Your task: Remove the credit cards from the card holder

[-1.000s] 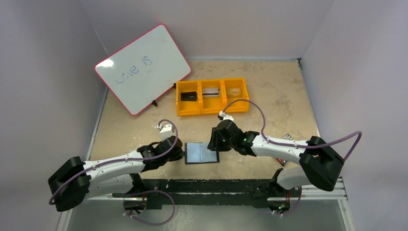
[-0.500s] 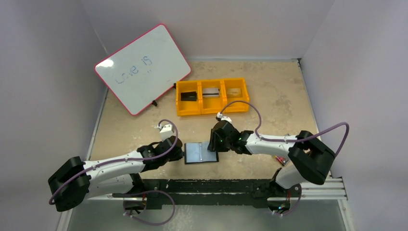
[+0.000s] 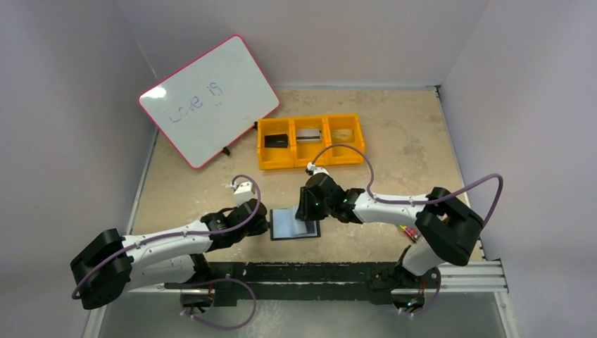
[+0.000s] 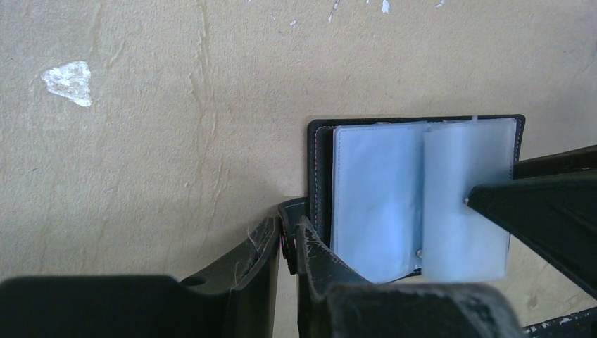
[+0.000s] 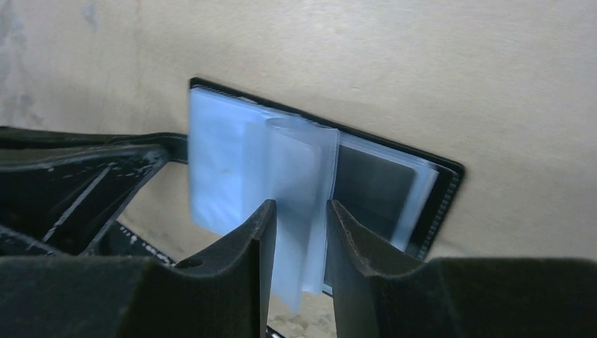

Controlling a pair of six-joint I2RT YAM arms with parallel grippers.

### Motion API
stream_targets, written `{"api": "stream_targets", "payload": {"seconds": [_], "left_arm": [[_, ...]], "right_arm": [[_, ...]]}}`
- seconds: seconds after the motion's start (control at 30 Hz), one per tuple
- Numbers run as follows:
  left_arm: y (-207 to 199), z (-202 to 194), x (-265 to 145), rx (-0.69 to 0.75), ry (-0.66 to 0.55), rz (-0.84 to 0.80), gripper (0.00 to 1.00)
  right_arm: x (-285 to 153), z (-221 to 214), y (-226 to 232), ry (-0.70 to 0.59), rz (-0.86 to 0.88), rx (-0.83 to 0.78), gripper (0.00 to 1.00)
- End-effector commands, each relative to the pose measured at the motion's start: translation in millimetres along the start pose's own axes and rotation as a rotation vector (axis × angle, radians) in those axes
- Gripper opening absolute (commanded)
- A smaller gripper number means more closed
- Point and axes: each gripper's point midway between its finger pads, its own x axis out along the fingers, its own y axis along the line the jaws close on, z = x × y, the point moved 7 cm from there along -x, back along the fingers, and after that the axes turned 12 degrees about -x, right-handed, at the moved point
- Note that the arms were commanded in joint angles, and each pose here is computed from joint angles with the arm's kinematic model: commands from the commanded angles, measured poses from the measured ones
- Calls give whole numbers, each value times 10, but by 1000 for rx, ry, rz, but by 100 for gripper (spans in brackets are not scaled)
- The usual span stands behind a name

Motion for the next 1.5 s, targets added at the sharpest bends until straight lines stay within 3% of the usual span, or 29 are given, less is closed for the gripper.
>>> {"api": "stream_targets", "payload": {"seconds": [0.0,0.4,0.67,1.0,1.17,1.3,1.47], "left_arm": [[-118,48,-3,-13,-19,-42,13],[-92,123,-76,-42,-65,-40,15],[-72,228,-176,-83,-126,-45,22],[-111,472,-414,-111,-228,-39,27],[-364,566,-543,-109,-222,-171,30],[-723,531,-555,-119,-148,-358,35],[-953,363,-342,-142,-48,-434,35]], "right_arm": [[55,83,269,-13,195,-36,36],[121,333,613,-48,388,-96,40],[-180,500,864,-120,597,-190,44],[-521,547,429,-230,231,-112,48],[-552,357,65,-259,41,35,50],[-492,193,-62,-233,75,111,43],[-394,72,-91,-195,172,149,36]]}}
